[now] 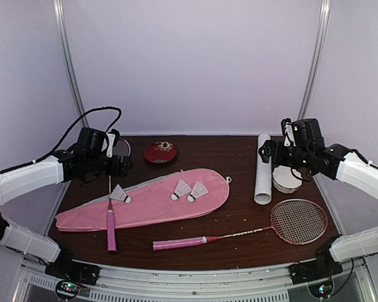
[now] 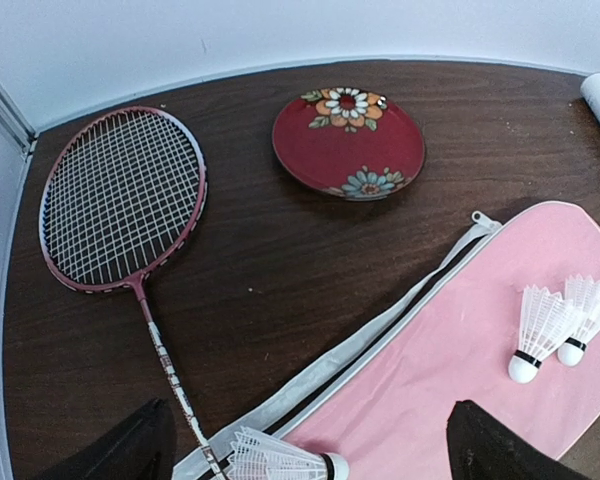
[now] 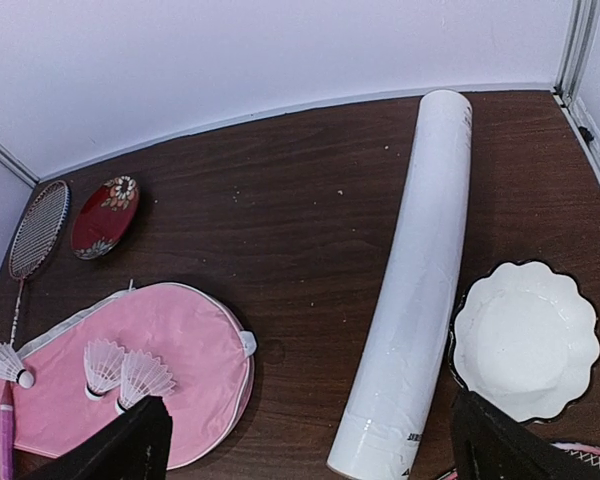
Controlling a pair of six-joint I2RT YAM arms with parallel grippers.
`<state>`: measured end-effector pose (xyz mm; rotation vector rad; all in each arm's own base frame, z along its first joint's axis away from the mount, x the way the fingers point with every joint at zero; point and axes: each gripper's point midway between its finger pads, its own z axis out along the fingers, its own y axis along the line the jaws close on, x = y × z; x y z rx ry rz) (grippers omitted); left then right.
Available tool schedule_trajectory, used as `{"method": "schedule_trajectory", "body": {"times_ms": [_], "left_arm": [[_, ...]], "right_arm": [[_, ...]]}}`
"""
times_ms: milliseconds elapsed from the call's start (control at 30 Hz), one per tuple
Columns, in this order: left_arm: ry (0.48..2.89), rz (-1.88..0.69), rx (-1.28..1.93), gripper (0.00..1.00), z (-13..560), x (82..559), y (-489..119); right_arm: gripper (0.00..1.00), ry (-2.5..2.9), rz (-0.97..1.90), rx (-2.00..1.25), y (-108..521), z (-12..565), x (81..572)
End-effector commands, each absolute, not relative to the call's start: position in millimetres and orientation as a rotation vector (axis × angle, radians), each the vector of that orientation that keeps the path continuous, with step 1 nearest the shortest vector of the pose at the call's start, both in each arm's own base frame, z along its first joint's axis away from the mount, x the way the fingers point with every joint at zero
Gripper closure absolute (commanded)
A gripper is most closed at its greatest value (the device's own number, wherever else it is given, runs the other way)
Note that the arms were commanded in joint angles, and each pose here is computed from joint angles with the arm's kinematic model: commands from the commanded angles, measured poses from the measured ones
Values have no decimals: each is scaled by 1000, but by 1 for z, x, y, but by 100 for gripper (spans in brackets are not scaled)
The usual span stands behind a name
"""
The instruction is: Pack up the badminton gear
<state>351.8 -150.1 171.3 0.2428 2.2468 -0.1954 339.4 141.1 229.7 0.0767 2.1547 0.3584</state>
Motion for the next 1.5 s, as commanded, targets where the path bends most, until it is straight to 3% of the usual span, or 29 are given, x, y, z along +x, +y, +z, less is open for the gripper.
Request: {"method": "schedule_trajectory", "body": {"times_ms": [0, 433, 800, 1467], "left_arm": [[2117, -181, 233, 2, 203, 360, -155], [2047, -210, 269, 2, 216, 356, -164], [2002, -216, 260, 2, 224, 353, -161], [1994, -236, 273, 2, 212, 355, -166]], "right_arm": [[0, 2181, 296, 110, 131, 243, 348], [0, 2338, 114, 318, 68, 236, 429], [0, 2468, 51, 372, 72, 190, 494], [3, 2674, -138, 437, 67, 81, 527]]}}
